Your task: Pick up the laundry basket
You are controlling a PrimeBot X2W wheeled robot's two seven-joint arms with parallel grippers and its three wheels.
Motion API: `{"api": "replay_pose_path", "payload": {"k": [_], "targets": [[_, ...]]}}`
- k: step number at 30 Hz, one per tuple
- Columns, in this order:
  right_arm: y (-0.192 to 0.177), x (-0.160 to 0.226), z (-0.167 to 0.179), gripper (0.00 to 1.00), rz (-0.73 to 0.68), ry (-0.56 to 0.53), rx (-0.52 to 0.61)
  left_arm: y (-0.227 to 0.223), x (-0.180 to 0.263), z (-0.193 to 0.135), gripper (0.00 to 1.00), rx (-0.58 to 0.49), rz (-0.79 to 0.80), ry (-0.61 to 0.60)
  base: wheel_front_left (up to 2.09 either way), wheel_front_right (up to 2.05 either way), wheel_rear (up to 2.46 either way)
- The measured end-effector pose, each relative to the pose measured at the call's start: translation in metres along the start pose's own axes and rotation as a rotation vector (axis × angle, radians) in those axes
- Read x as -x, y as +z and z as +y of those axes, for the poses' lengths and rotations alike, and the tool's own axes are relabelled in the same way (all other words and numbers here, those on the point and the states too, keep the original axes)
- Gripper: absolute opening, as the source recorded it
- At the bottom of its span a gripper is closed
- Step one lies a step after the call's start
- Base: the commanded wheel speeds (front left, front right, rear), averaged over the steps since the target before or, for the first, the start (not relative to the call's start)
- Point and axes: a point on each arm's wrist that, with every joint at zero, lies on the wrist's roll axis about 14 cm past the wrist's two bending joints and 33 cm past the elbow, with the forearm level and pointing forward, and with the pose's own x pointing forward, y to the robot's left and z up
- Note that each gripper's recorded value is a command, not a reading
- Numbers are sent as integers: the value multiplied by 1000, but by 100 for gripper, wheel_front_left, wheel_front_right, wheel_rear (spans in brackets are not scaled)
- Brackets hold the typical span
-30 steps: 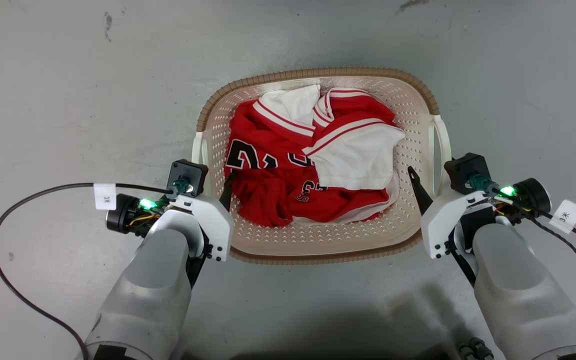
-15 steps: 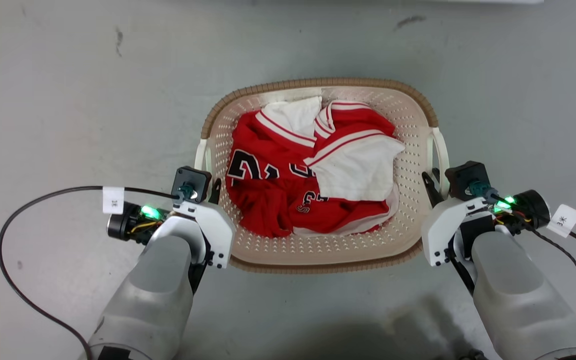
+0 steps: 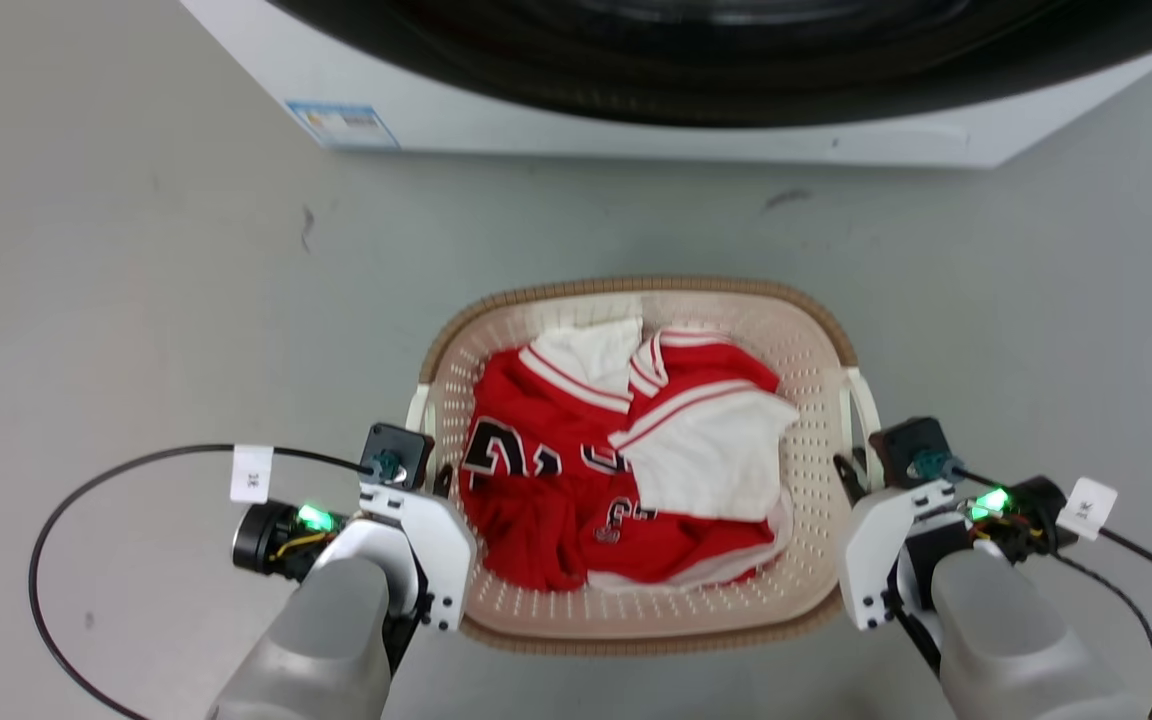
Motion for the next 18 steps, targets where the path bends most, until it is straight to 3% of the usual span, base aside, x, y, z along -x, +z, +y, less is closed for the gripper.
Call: {"api": "replay_pose_path", "payload": {"k": [18], "targets": [[25,69,20,0,-49,-1,48,20,72,-15,0,-35,-40,16,0,0,0]]}}
